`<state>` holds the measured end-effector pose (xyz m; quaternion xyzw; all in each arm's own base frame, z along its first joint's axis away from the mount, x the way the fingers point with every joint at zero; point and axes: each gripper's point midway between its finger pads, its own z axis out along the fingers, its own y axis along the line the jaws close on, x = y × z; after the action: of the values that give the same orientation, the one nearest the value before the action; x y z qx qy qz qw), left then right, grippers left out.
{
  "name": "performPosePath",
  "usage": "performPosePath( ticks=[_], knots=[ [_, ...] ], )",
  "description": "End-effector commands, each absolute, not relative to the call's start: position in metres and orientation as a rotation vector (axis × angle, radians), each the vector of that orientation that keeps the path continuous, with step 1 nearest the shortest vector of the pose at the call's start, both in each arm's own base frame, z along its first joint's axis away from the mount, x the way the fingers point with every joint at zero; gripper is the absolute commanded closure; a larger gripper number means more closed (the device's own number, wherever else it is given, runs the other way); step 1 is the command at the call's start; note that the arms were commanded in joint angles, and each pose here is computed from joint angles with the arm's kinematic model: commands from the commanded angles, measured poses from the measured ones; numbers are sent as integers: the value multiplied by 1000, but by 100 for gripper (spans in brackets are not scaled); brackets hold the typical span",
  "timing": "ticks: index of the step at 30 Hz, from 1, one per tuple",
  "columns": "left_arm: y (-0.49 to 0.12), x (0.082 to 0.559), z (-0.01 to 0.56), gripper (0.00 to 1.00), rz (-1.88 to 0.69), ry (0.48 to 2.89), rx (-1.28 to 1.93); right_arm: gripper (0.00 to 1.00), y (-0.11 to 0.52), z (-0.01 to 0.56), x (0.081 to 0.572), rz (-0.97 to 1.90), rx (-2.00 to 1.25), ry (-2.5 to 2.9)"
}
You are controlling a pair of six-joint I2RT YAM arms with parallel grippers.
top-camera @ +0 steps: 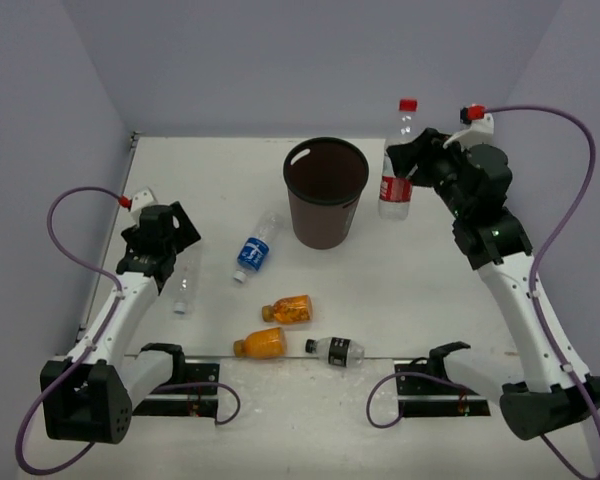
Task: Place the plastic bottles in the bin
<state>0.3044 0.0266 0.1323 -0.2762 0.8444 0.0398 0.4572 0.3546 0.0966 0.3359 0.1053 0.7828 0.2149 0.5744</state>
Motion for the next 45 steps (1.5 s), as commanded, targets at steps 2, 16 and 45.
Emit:
performPosePath(
  ticks=[2, 16, 45],
  knots=[
    [14, 329, 134, 0, 37, 2046, -443, 74, 164, 489, 341, 605, -191, 1396],
    [13, 335, 91, 0, 93, 2234, -408, 63, 244, 430, 454, 676, -344, 1481],
    [17, 341, 61, 69, 155, 2327, -453, 1, 28, 301, 306, 76, 637, 1720]
  ],
)
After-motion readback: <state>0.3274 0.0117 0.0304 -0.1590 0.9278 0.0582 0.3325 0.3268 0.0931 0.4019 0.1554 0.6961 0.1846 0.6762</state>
